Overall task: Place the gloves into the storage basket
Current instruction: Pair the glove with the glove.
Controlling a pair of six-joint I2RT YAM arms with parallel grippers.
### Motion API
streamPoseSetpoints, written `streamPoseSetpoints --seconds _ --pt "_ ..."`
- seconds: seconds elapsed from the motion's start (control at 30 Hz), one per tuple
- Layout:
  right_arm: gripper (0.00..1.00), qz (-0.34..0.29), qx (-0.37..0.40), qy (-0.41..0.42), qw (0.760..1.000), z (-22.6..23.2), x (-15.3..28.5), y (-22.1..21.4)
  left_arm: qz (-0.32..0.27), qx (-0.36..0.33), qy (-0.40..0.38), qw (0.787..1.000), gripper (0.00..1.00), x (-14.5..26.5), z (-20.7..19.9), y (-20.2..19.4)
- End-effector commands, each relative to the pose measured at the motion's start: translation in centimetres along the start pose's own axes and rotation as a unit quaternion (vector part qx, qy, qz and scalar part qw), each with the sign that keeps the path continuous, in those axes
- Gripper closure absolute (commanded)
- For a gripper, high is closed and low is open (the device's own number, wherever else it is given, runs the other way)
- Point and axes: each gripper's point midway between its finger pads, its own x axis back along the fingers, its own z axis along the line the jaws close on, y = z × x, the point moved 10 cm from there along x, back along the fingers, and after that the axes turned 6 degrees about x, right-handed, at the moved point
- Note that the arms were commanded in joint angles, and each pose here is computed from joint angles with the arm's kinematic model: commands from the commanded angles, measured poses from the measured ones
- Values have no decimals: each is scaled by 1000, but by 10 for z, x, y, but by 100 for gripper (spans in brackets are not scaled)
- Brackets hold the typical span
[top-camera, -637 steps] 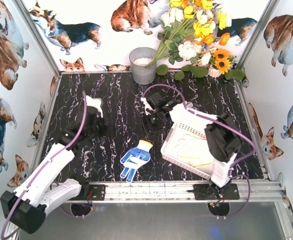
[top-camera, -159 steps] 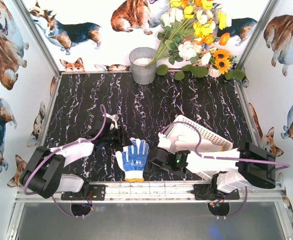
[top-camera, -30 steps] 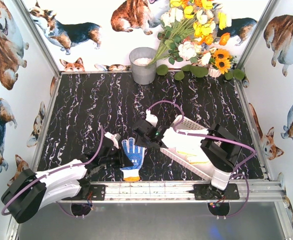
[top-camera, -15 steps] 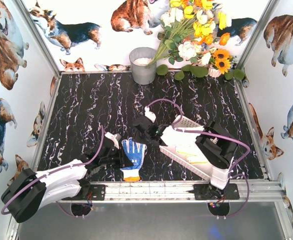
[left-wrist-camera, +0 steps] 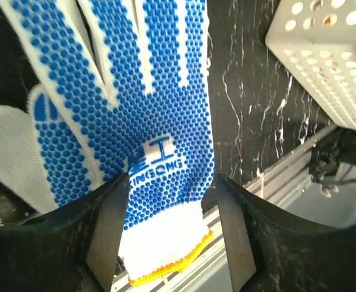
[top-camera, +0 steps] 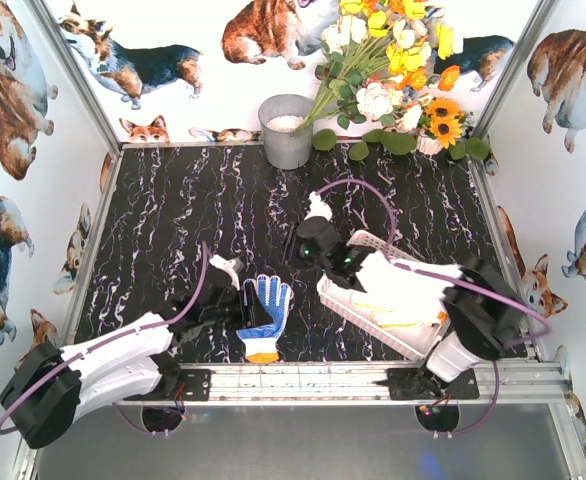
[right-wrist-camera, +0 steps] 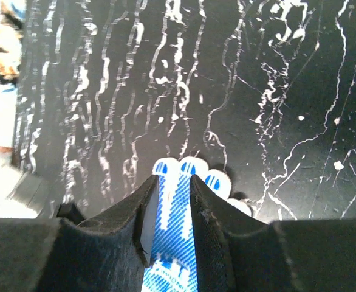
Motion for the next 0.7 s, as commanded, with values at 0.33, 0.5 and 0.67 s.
streamPoseSetpoints --seconds 0.33,0.5,0.67 --pt "73 85 8 54 995 25 85 -41 -114 -11 146 983 47 22 -3 38" --pt "75 117 0 67 991 37 70 -69 -112 18 124 986 51 14 0 38" --pt "78 148 7 54 987 41 49 -88 -104 31 106 988 48 8 7 39"
